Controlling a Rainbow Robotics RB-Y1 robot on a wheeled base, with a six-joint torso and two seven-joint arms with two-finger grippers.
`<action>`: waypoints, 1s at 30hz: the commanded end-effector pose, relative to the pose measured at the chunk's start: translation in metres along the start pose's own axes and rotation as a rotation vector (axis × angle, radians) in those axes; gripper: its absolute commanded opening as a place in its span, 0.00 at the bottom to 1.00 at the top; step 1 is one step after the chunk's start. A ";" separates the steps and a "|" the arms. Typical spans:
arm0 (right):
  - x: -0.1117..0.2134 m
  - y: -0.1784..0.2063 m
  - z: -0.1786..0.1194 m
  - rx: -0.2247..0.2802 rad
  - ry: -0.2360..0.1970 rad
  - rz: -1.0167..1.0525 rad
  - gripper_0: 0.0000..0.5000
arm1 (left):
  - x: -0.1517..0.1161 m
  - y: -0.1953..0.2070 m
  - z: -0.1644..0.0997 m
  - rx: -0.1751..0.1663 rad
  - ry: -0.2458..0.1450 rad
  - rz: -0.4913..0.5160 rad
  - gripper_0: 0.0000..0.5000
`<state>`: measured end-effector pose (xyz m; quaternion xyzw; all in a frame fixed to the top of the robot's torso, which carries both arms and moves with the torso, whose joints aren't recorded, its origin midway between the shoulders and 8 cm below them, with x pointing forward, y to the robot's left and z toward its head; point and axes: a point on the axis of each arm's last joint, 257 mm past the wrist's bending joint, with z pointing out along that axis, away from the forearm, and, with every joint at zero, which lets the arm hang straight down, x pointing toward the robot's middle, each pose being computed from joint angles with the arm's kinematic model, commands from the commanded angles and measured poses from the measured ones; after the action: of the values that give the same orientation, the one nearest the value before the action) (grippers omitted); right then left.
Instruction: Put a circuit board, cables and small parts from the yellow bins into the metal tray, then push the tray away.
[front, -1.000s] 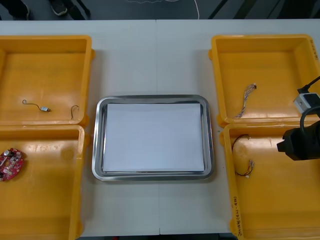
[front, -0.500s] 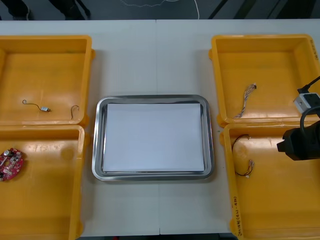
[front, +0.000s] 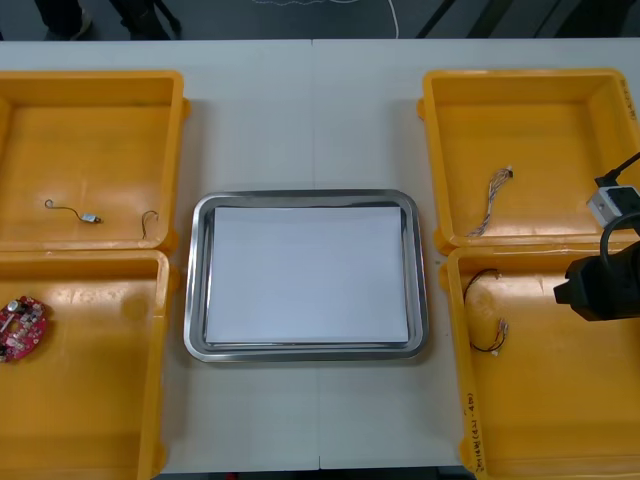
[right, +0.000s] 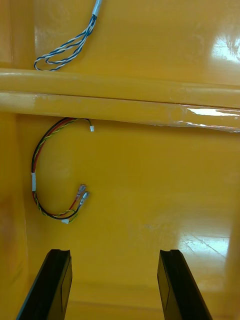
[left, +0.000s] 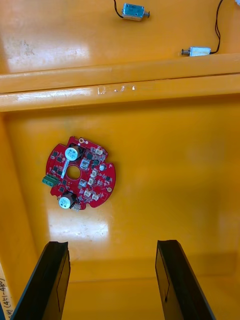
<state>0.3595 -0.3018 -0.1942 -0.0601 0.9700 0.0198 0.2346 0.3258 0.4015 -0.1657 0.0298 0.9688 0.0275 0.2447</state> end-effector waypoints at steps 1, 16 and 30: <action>-0.003 -0.008 -0.009 0.023 -0.025 0.051 1.00 | 0.013 -0.003 0.004 -0.002 0.028 -0.076 1.00; -0.003 -0.008 -0.009 0.023 -0.025 0.051 1.00 | 0.013 -0.003 0.004 -0.002 0.028 -0.076 1.00; -0.003 -0.008 -0.009 0.023 -0.025 0.051 1.00 | 0.013 -0.003 0.004 -0.002 0.028 -0.076 1.00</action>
<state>0.3595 -0.3018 -0.1942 -0.0601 0.9700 0.0198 0.2346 0.3258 0.4015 -0.1657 0.0298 0.9688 0.0275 0.2447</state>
